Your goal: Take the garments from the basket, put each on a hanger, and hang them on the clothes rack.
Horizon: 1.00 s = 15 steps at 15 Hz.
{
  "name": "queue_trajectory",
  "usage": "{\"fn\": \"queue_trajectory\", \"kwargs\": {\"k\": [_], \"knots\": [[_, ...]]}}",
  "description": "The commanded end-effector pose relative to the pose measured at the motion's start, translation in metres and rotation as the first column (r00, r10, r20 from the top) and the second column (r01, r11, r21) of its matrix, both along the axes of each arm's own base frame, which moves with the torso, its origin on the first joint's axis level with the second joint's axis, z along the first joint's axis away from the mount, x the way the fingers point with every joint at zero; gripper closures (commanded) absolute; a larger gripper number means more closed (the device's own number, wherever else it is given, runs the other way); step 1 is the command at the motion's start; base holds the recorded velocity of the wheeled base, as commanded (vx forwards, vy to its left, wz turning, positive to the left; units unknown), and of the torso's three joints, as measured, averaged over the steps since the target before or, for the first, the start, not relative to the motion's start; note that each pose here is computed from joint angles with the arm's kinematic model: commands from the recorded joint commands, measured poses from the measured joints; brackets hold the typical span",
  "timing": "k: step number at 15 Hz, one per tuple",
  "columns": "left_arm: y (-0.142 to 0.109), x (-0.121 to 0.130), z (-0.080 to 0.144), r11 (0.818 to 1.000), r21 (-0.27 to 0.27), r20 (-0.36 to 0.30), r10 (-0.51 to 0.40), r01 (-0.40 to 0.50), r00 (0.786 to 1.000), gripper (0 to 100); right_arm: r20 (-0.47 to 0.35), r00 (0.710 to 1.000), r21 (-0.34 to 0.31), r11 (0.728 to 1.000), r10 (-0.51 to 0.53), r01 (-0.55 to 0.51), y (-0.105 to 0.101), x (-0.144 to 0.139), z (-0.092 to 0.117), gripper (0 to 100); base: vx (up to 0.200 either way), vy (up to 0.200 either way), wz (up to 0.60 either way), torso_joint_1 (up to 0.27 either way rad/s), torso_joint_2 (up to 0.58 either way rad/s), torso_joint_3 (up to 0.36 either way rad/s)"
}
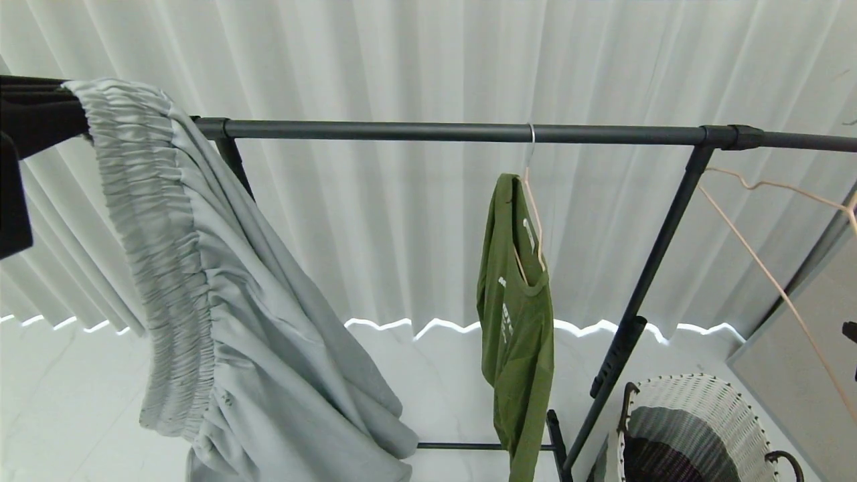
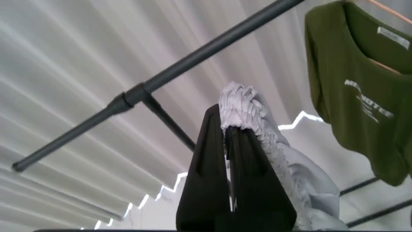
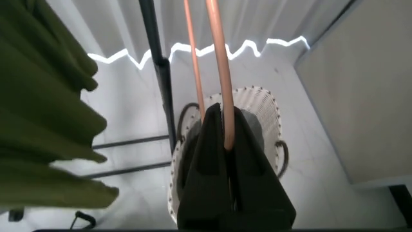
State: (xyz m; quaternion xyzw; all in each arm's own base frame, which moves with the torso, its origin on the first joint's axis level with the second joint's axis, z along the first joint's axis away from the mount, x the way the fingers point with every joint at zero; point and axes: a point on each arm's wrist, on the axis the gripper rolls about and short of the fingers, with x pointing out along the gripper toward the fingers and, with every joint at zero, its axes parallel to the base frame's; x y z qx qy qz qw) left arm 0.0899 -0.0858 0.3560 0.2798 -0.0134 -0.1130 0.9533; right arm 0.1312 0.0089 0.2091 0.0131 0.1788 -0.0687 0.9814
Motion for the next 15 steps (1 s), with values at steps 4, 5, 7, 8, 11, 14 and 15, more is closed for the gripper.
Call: {"fn": "queue_trajectory", "kwargs": {"k": [4,5,7,8,11,14,15], "knots": [[0.0,0.0,-0.002,1.0,0.001,-0.004,0.0,0.0,1.0,100,0.017,1.0,-0.012,1.0,0.012,-0.012,0.0,-0.009,0.001,100,-0.2,0.0,0.0,0.002,0.0,0.004],[0.001,-0.001,-0.002,1.0,0.001,-0.004,0.0,0.0,1.0,100,0.021,0.999,-0.028,0.999,0.028,-0.027,0.001,-0.009,0.003,100,0.0,0.0,0.0,0.0,0.0,0.0],[0.0,0.0,-0.004,1.0,0.005,-0.009,0.0,0.0,1.0,100,0.036,0.995,-0.048,0.995,0.091,-0.089,0.007,-0.012,0.007,100,0.0,0.0,0.0,0.0,0.0,0.0],[0.0,0.0,-0.006,1.0,0.011,-0.013,0.0,0.0,1.0,100,0.048,0.988,-0.057,0.988,0.145,-0.142,0.013,-0.014,0.009,100,0.0,0.0,0.0,0.0,0.0,0.0],[-0.001,0.0,-0.01,1.0,0.023,-0.023,0.0,0.0,1.0,100,0.083,0.931,-0.076,0.934,0.356,-0.35,0.037,-0.021,0.02,100,0.0,0.0,0.0,0.0,0.0,0.0],[-0.002,0.002,-0.014,0.999,0.036,-0.032,0.001,0.0,0.999,100,0.057,0.844,-0.135,0.842,0.533,-0.523,0.059,-0.027,0.019,100,0.0,0.0,0.0,0.0,0.0,0.0],[-0.002,0.002,-0.017,0.999,0.043,-0.038,0.001,0.001,0.999,100,0.041,0.814,-0.15,0.809,0.579,-0.568,0.066,-0.028,0.018,100,0.0,0.0,0.0,0.0,0.0,0.0]]}}
